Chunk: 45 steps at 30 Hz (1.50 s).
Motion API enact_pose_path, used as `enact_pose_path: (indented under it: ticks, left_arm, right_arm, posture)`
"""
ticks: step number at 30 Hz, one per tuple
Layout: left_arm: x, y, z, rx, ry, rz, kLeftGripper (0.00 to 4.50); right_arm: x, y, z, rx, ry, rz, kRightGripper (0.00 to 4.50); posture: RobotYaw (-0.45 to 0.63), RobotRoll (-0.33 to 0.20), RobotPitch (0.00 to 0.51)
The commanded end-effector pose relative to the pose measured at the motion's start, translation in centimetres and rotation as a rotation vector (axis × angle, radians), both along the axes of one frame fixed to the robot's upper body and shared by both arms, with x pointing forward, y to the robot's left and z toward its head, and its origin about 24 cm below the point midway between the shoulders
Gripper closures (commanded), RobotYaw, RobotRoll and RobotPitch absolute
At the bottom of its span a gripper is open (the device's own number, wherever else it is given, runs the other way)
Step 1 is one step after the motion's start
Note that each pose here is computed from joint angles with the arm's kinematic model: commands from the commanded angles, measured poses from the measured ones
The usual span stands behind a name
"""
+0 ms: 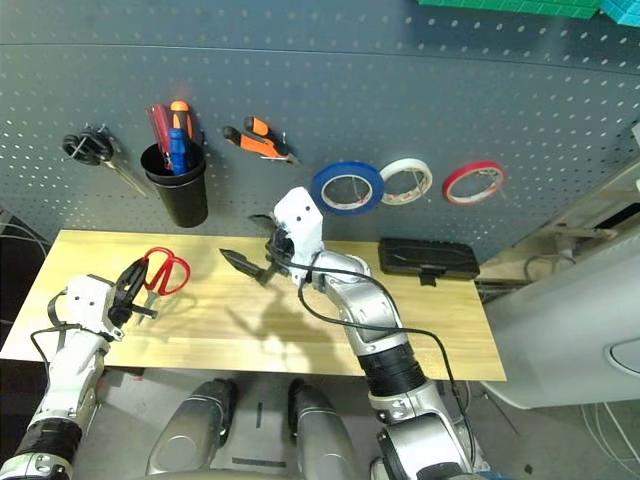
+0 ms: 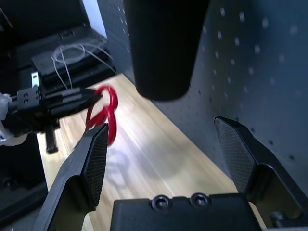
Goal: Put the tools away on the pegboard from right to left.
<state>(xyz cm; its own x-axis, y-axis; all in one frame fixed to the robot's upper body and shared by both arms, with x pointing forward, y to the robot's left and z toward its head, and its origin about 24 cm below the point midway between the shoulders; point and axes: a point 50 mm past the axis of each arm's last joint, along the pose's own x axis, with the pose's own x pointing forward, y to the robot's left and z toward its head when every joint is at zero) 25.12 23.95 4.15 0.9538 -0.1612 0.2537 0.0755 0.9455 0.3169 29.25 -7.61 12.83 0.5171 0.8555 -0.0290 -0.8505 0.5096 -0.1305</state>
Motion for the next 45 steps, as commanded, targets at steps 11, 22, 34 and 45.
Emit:
enact_pose_path:
  ticks: [11,22,34,45]
  left_arm:
    - [1.2,3.5,7.6,0.074,-0.348,0.18,4.46]
    - [1.2,3.0,9.3,0.082,-0.429,0.169,4.46]
    - [2.0,3.7,10.1,0.034,-0.425,0.191,4.46]
    - [3.8,4.2,7.8,-0.032,-0.234,0.208,4.46]
  right_arm:
    - [0.2,-0.1,0.2,0.002,-0.017,0.012,0.0]
    - [0.3,-0.4,-0.3,-0.007,-0.007,-0.011,0.0]
    - [0.4,-0.4,-0.5,-0.009,-0.002,-0.013,0.0]
    - [0.4,-0.3,-0.6,-0.004,0.002,-0.024,0.0]
  posture:
    - [0.15,0.0,0.202]
    - [0.15,0.0,0.206]
    - [0.15,0.0,0.201]
    - [0.15,0.0,0.198]
